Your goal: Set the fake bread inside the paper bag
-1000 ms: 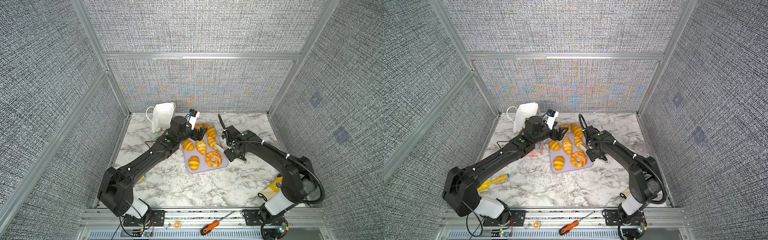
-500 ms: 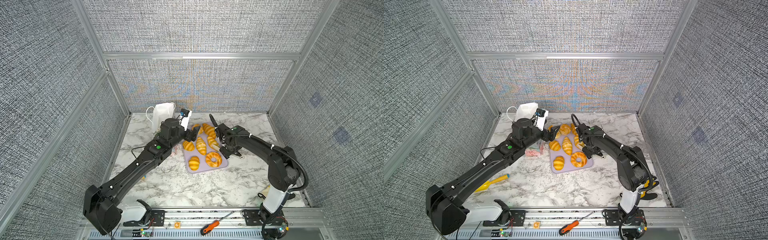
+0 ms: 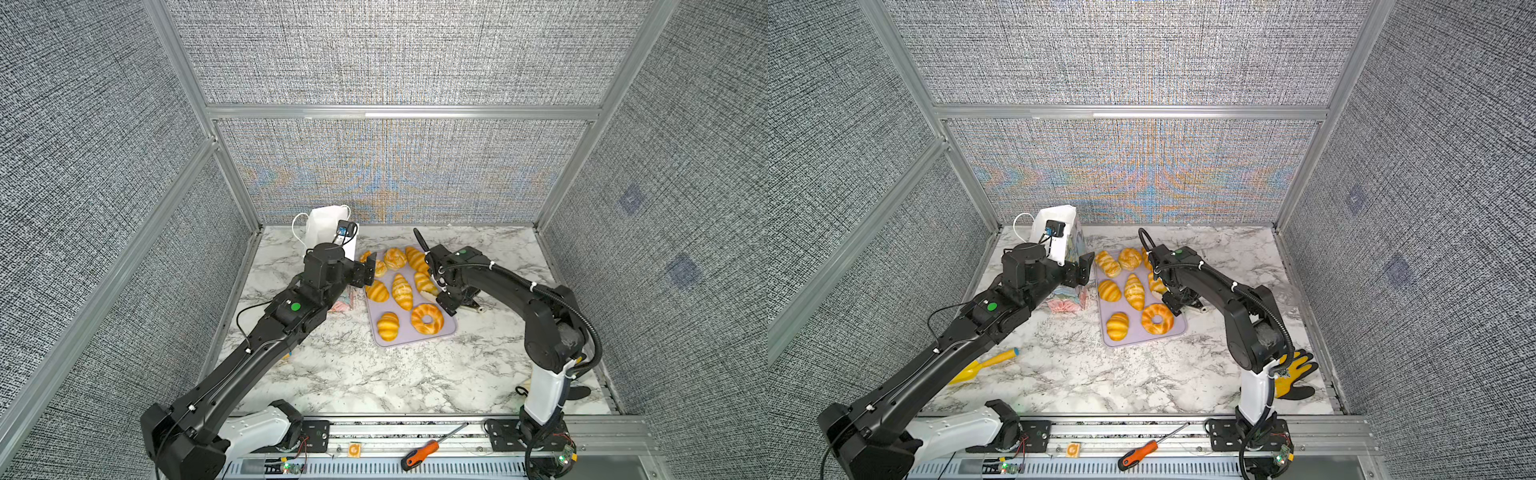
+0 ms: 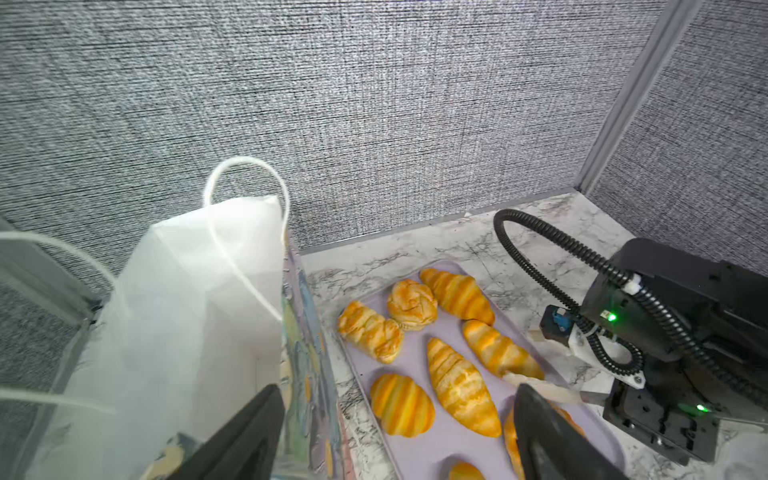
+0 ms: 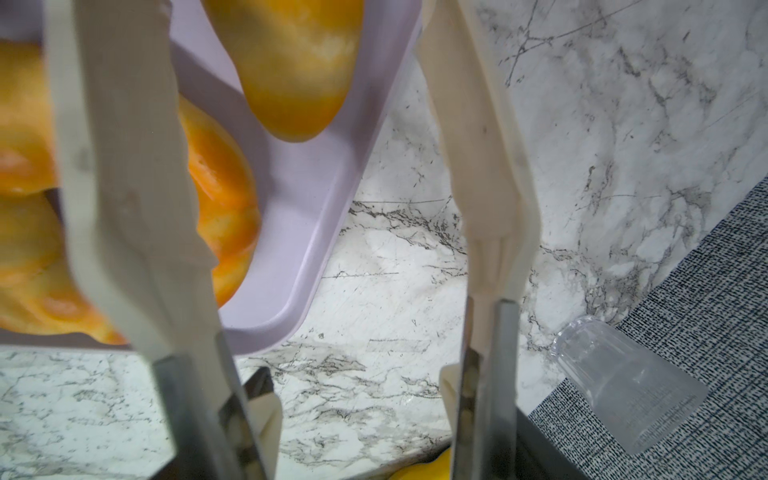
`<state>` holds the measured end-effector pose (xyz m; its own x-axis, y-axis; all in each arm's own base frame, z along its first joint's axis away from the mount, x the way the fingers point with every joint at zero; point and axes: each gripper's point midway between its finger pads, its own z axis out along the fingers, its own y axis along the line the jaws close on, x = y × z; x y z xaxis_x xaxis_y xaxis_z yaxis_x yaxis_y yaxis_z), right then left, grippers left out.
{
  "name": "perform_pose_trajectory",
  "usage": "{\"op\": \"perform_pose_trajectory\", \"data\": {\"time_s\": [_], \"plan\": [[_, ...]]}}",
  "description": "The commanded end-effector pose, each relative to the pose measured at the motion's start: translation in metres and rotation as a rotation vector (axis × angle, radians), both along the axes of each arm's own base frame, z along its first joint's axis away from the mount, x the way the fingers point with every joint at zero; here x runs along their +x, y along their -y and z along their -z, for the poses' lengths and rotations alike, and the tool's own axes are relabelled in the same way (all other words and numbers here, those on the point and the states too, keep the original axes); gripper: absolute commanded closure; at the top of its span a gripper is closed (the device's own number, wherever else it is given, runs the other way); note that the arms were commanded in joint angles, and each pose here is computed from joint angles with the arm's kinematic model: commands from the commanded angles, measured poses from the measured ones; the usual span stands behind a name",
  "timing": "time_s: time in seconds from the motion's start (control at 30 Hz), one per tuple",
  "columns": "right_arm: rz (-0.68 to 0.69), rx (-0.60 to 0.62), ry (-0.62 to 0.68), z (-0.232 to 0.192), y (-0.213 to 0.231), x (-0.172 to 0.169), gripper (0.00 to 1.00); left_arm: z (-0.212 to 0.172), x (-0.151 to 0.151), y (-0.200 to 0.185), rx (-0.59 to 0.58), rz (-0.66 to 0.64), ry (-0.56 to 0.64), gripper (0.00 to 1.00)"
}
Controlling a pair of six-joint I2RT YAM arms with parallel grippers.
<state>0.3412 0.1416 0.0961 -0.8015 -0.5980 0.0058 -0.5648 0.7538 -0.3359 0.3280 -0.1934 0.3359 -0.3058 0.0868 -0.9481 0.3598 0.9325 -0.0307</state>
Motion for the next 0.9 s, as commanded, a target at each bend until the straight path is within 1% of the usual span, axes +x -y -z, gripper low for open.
{"op": "perform_pose_trajectory", "data": {"time_s": [0.0,0.17,0.23,0.4,0.5,0.57,0.67,0.87], "plan": [[-0.014,-0.006,-0.043,-0.002,0.001,-0.008,0.27,-0.003,-0.002,-0.021,0.012,-0.097,-0.007,0.11],[-0.018,-0.014,-0.059,0.001,0.000,-0.006,0.27,-0.004,-0.008,-0.040,0.038,-0.180,-0.038,0.10],[-0.017,-0.007,-0.067,0.001,-0.004,-0.005,0.27,-0.008,-0.012,-0.048,0.025,-0.209,-0.034,0.08],[-0.010,-0.029,-0.053,0.005,-0.005,0.002,0.28,-0.016,-0.028,-0.066,0.011,-0.228,0.007,0.01],[-0.010,-0.026,-0.068,0.008,-0.010,0.003,0.28,-0.014,-0.034,-0.076,0.038,-0.238,0.004,0.01],[-0.020,-0.050,-0.080,0.010,-0.010,0.001,0.28,-0.013,-0.038,-0.082,0.047,-0.249,-0.002,0.01],[-0.019,-0.090,-0.086,0.013,-0.004,0.000,0.28,-0.014,-0.044,-0.089,0.035,-0.259,-0.002,0.01],[-0.014,-0.086,-0.081,0.016,-0.010,0.008,0.29,-0.008,-0.044,-0.098,0.032,-0.270,-0.012,0.01]]}}
